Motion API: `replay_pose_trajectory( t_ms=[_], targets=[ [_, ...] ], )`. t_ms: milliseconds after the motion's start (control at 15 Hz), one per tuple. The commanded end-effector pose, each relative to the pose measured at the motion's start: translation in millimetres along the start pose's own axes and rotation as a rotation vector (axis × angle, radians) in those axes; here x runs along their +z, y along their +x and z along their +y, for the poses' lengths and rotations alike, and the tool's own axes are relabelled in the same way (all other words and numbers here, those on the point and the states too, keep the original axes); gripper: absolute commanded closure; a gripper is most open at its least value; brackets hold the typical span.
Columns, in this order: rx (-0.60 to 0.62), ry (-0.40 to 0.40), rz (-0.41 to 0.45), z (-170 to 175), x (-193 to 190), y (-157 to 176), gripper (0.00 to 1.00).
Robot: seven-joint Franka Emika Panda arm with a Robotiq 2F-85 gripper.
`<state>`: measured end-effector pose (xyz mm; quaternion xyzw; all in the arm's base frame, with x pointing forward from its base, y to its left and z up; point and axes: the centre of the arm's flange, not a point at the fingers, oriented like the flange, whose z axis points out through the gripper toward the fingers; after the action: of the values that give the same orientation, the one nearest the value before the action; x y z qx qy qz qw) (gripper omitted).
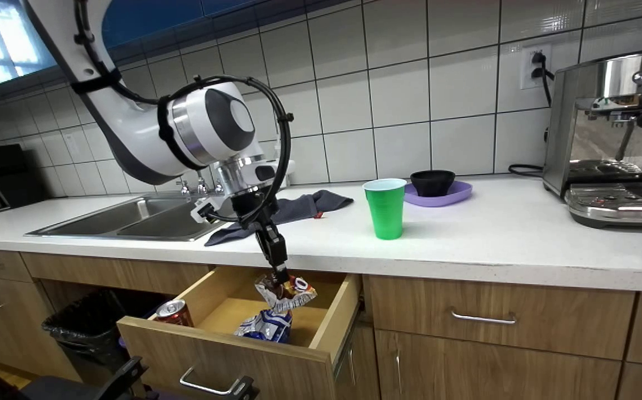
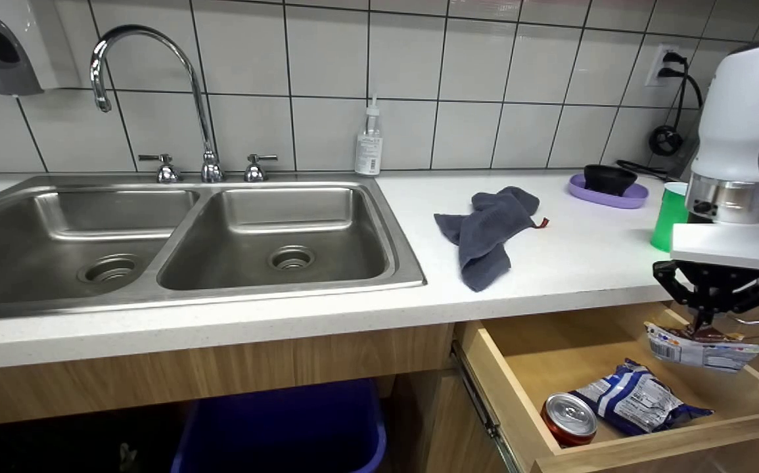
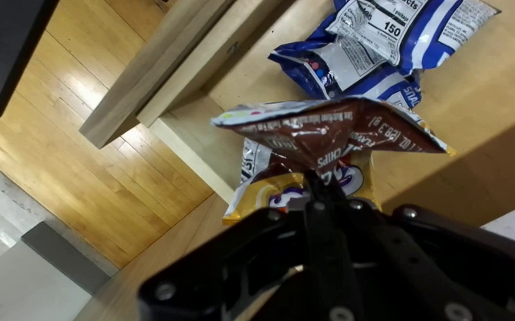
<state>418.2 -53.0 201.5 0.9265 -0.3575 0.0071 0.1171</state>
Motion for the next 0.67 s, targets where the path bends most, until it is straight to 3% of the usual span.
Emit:
replay_pose_trajectory(
  t_ms=[0,200,267,400,600],
  targets=[
    [0.034,-0.006,0.016,-4.4,17.1,10.1,1.0],
    [0.04,-0.017,0.01,-3.2,25.3,15.8,1.0],
    [0.042,-0.02,0.008,-2.8,27.1,18.6,0.74],
    [0.043,-0.024,0.01,-2.4,28.3,22.7,0.68],
    [0.041,-0.026,0.013,-3.2,28.5,27.0,0.45]
  ],
)
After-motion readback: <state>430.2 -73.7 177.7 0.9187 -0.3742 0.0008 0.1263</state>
